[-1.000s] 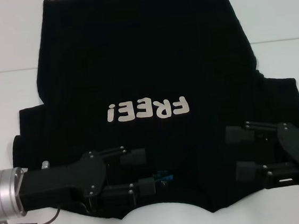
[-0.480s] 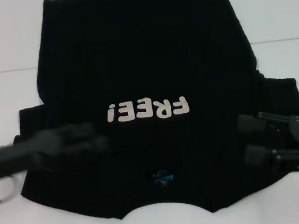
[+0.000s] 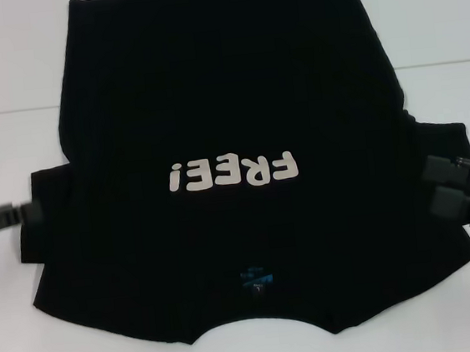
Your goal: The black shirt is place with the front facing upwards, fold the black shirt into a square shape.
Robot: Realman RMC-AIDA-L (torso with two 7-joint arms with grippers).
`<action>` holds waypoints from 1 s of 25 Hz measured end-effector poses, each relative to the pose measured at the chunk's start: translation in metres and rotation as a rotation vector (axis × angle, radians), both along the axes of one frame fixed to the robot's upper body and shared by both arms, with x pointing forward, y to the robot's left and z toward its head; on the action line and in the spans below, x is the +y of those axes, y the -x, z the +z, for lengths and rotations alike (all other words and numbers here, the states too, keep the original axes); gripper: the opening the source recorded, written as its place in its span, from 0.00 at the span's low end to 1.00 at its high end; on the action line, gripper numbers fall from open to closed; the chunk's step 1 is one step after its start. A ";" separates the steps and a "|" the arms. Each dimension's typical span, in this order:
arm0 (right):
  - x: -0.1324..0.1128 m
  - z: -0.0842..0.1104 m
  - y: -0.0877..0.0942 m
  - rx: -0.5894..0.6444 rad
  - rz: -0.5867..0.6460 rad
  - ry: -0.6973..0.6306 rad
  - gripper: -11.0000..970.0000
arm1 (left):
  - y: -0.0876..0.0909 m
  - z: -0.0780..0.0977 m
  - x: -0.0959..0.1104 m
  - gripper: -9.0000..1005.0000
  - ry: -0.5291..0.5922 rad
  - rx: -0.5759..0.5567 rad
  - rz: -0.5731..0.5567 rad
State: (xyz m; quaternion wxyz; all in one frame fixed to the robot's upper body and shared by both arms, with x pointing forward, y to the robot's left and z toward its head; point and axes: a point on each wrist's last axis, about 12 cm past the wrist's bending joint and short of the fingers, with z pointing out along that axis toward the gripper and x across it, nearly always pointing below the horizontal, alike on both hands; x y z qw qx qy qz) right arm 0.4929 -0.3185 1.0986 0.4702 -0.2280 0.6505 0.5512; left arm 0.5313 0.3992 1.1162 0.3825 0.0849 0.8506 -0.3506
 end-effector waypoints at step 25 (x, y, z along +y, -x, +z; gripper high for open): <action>0.007 0.000 -0.003 0.026 0.029 0.003 0.96 | -0.077 0.009 -0.025 0.78 -0.444 0.148 -0.063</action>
